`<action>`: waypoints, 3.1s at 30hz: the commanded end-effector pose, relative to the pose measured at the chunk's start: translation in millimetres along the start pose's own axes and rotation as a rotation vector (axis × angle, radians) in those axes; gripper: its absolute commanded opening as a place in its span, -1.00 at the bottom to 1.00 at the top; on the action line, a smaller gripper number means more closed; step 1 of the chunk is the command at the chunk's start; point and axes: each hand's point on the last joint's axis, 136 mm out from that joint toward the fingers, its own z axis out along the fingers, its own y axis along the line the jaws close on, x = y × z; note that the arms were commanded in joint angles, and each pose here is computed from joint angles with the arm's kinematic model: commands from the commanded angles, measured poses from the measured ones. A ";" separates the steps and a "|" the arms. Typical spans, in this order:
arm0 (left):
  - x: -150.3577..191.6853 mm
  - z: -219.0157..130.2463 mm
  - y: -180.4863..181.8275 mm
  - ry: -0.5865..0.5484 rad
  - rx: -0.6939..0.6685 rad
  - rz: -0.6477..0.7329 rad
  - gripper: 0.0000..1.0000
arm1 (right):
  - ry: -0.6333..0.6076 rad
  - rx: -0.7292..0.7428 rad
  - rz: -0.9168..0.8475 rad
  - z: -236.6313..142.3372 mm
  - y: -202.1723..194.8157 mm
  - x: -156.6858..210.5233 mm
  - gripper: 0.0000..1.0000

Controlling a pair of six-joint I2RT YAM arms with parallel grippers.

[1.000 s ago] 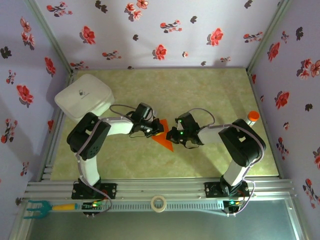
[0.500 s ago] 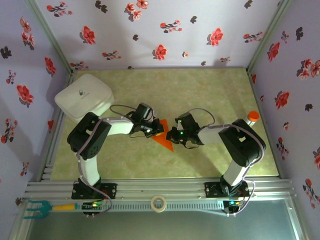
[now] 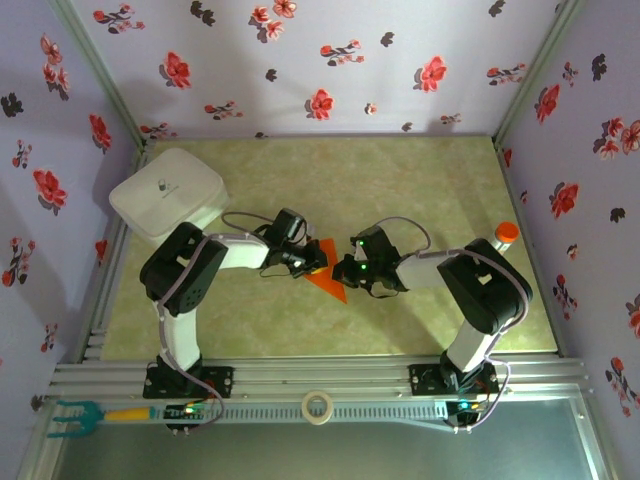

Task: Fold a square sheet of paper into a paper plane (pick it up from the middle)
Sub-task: Fourth fold the wing at the center of the table.

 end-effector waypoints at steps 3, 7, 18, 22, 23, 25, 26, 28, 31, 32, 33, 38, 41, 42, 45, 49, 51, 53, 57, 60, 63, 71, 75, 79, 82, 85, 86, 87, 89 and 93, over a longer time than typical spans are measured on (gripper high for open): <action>-0.8 4.9 -3.7 0.013 0.001 0.005 -0.96 | 0.073 0.208 0.086 0.0 -59.5 31.2 -1.00; -0.4 5.9 7.3 0.006 -0.030 -0.012 -0.97 | 0.085 0.205 0.092 0.8 -59.0 33.5 -1.00; -5.3 -1.7 1.6 -0.011 -0.030 0.020 -0.95 | 0.085 0.220 0.088 -2.7 -61.6 35.4 -1.00; -9.4 -10.3 -14.6 -0.034 0.001 0.057 -0.95 | 0.083 0.222 0.088 -2.8 -62.4 35.5 -1.00; -10.7 -11.7 -16.5 -0.040 0.003 0.059 -0.94 | 0.083 0.222 0.088 -2.9 -62.6 35.6 -1.00; -10.4 -12.0 -20.3 -0.037 0.011 0.066 -0.95 | 0.083 0.220 0.086 -2.7 -61.8 35.2 -1.00; -10.2 -11.2 -20.9 -0.032 0.014 0.067 -0.94 | 0.083 0.220 0.086 -2.8 -61.8 35.2 -1.00; -8.6 -9.1 -22.4 -0.022 0.018 0.070 -0.94 | 0.082 0.219 0.086 -2.7 -61.5 34.9 -1.00; -8.4 -5.5 -22.2 -0.018 0.018 0.069 -0.94 | 0.083 0.222 0.086 -3.2 -62.2 35.5 -1.00; -8.3 -3.7 -21.5 -0.015 0.019 0.067 -0.94 | 0.081 0.223 0.086 -3.7 -62.5 35.4 -1.00; -8.8 -2.1 -20.7 -0.014 0.020 0.064 -0.93 | 0.078 0.225 0.085 -3.8 -63.1 35.4 -1.00; -10.0 8.5 5.0 0.002 -0.060 0.034 -0.95 | 0.072 0.218 0.090 -2.6 -64.3 35.4 -1.00; -13.9 9.3 25.4 0.002 -0.097 -0.007 -0.95 | 0.076 0.222 0.092 -2.2 -66.1 36.8 -1.00; -16.0 8.0 28.7 -0.002 -0.103 -0.013 -0.95 | 0.077 0.222 0.092 -2.5 -66.1 37.3 -1.00; -23.3 1.1 30.4 -0.015 -0.107 -0.004 -0.95 | 0.079 0.224 0.091 -2.9 -66.4 37.8 -1.00; -36.0 -5.0 33.0 -0.034 -0.092 -0.004 -0.94 | 0.075 0.225 0.089 -3.6 -66.0 37.1 -1.00; -41.9 -6.5 34.0 -0.035 -0.086 -0.002 -0.94 | 0.074 0.225 0.090 -3.8 -65.7 37.0 -1.00; -49.2 -9.2 35.7 -0.044 -0.089 0.003 -0.94 | 0.078 0.229 0.088 -4.2 -66.1 37.3 -1.00; -63.9 -14.4 40.8 -0.064 -0.093 -0.004 -0.93 | 0.085 0.238 0.092 -4.0 -68.3 38.9 -1.00; -70.2 -20.1 46.9 -0.074 -0.099 -0.013 -0.94 | 0.085 0.237 0.095 -3.8 -69.7 40.2 -1.00; -76.6 -25.3 52.4 -0.083 -0.102 -0.023 -0.94 | 0.085 0.235 0.094 -2.7 -69.8 39.8 -1.00; -90.6 -34.6 66.1 -0.101 -0.153 -0.025 -0.94 | 0.090 0.226 0.089 -3.5 -69.4 42.1 -1.00; -95.9 -39.7 68.8 -0.102 -0.180 -0.013 -0.94 | 0.092 0.228 0.088 -2.6 -70.4 42.3 -1.00; -103.0 -44.5 70.7 -0.120 -0.190 -0.013 -0.94 | 0.093 0.223 0.086 -1.8 -69.9 42.1 -1.00; -110.6 -52.5 64.4 -0.139 -0.199 0.007 -0.94 | 0.091 0.221 0.083 -2.2 -69.2 41.8 -1.00; -118.8 -64.8 52.2 -0.179 -0.192 0.024 -0.93 | 0.091 0.223 0.083 -2.4 -69.3 41.7 -1.00; -119.6 -67.7 45.3 -0.187 -0.178 0.027 -0.93 | 0.089 0.222 0.082 -2.2 -68.2 40.6 -1.00; -119.7 -69.7 39.9 -0.191 -0.167 0.031 -0.92 | 0.089 0.221 0.082 -2.1 -67.4 39.9 -1.00; -118.6 -76.4 25.9 -0.208 -0.147 0.050 -0.88 | 0.088 0.220 0.083 -1.6 -66.7 38.8 -1.00; -107.9 -84.1 0.4 -0.220 -0.096 0.094 -0.88 | 0.087 0.221 0.082 -2.0 -64.8 37.4 -1.00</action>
